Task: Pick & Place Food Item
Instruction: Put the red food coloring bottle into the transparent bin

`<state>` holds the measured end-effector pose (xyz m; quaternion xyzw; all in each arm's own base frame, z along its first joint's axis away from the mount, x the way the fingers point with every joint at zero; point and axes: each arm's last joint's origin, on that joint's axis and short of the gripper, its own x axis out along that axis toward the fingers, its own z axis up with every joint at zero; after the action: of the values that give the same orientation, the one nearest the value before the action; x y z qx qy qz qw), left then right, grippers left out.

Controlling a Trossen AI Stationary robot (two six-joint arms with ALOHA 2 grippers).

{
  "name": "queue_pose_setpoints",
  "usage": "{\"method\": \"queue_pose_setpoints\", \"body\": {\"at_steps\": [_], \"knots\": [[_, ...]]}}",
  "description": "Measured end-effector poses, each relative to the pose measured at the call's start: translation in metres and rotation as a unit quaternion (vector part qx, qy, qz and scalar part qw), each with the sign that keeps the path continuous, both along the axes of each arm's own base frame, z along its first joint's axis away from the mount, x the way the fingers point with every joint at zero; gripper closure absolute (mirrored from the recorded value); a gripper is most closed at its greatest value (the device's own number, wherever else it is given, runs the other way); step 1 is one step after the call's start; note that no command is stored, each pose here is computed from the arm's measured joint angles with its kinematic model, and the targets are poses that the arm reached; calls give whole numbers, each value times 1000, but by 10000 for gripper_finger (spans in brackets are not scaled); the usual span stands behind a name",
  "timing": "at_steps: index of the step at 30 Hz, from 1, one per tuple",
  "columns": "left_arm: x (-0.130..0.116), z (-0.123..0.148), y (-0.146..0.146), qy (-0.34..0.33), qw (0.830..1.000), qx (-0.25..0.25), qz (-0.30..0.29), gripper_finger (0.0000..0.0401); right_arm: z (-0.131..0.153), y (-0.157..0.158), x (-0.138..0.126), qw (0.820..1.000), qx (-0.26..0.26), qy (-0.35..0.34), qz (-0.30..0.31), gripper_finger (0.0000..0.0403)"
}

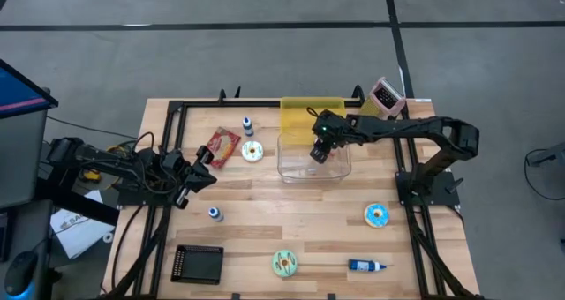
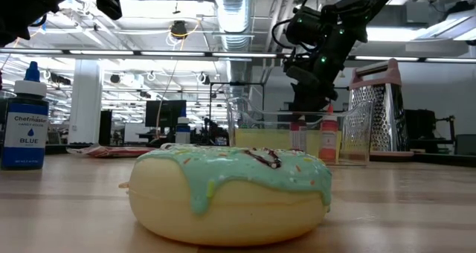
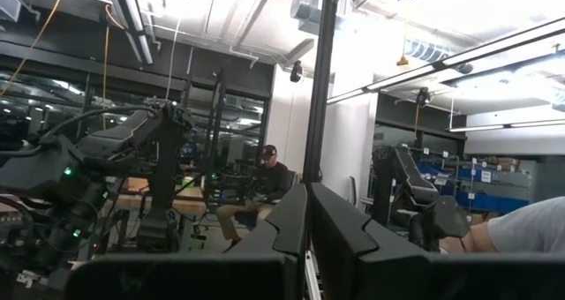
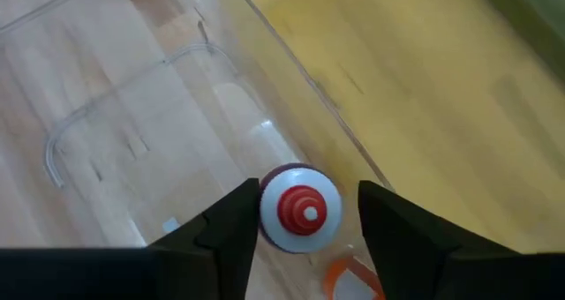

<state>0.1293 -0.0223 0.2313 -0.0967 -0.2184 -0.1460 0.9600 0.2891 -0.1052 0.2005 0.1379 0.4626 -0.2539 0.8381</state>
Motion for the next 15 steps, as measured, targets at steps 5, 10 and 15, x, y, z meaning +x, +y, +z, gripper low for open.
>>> {"method": "queue_pose_setpoints", "body": {"at_steps": [5, 10, 15], "knots": [[0, 0, 0, 0, 1000, 0, 0, 390, 0, 0, 1, 1000, -1, -3, 1, 237], [0, 0, 0, 0, 1000, 0, 0, 390, 0, 0, 1, 1000, -1, -7, 2, 252], [0, 0, 0, 0, 1000, 0, 0, 390, 6, 1, 1, 1000, -7, -22, 3, 255]]}}
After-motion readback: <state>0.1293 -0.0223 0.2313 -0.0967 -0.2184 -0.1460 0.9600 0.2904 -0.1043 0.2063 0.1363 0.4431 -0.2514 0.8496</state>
